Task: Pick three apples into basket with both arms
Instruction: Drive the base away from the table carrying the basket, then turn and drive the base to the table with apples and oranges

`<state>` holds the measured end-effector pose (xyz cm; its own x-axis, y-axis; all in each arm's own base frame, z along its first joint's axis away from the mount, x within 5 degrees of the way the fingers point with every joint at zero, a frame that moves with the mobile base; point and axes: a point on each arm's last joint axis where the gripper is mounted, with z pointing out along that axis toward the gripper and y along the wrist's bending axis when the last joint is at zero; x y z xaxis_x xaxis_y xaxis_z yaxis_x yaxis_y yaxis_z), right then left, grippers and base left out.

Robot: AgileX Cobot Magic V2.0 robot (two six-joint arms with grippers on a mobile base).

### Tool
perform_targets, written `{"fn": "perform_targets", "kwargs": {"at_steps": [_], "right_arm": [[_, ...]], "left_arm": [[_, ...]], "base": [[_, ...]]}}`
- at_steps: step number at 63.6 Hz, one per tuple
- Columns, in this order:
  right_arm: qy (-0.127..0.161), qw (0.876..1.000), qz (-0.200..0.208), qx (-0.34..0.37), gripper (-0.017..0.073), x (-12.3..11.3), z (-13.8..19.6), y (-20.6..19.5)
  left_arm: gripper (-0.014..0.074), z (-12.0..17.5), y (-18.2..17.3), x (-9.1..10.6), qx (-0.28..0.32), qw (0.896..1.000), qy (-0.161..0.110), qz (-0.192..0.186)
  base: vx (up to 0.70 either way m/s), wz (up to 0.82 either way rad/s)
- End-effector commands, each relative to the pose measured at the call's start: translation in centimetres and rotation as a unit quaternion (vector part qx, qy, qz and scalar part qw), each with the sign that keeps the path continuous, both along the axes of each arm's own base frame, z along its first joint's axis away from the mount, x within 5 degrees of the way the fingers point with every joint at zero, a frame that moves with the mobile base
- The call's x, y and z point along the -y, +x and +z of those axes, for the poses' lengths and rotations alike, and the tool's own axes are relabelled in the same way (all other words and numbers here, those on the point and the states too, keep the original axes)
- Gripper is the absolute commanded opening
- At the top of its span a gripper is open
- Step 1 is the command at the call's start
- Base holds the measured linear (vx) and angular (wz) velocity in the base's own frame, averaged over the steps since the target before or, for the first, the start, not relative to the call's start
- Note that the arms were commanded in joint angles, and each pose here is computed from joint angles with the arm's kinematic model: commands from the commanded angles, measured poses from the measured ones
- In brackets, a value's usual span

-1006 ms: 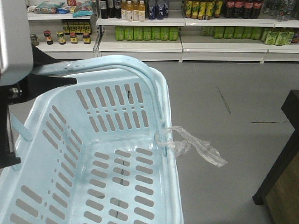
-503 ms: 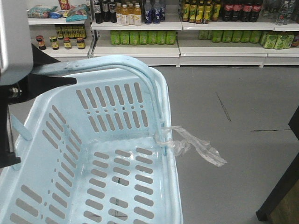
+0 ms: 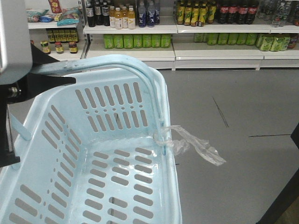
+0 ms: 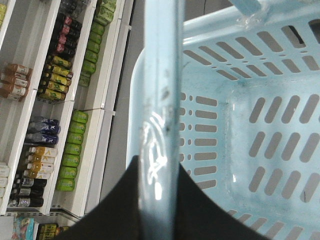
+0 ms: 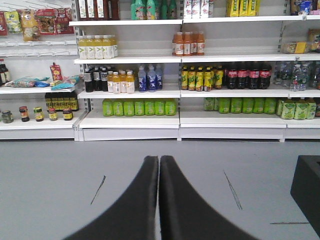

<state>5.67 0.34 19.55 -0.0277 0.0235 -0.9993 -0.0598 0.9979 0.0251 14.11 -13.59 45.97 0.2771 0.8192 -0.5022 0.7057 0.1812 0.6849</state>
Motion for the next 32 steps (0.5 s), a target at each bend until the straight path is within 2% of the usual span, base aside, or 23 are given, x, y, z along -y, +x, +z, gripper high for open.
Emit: {"fn": "perform_targets", "kwargs": {"at_steps": [1,32], "right_arm": [[-0.006,0.999,0.000,0.038,-0.0009,0.00,0.28,-0.02],[-0.006,0.999,0.000,0.037,-0.0009,0.00,0.27,-0.02]], "left_arm": [[-0.0006,1.98,-0.40,-0.18,0.045,0.998,-0.051,-0.006],[-0.0006,1.85,-0.25,-0.02,0.043,0.998,-0.049,-0.005]], "base": [[0.12,-0.13],[0.08,-0.22]]}}
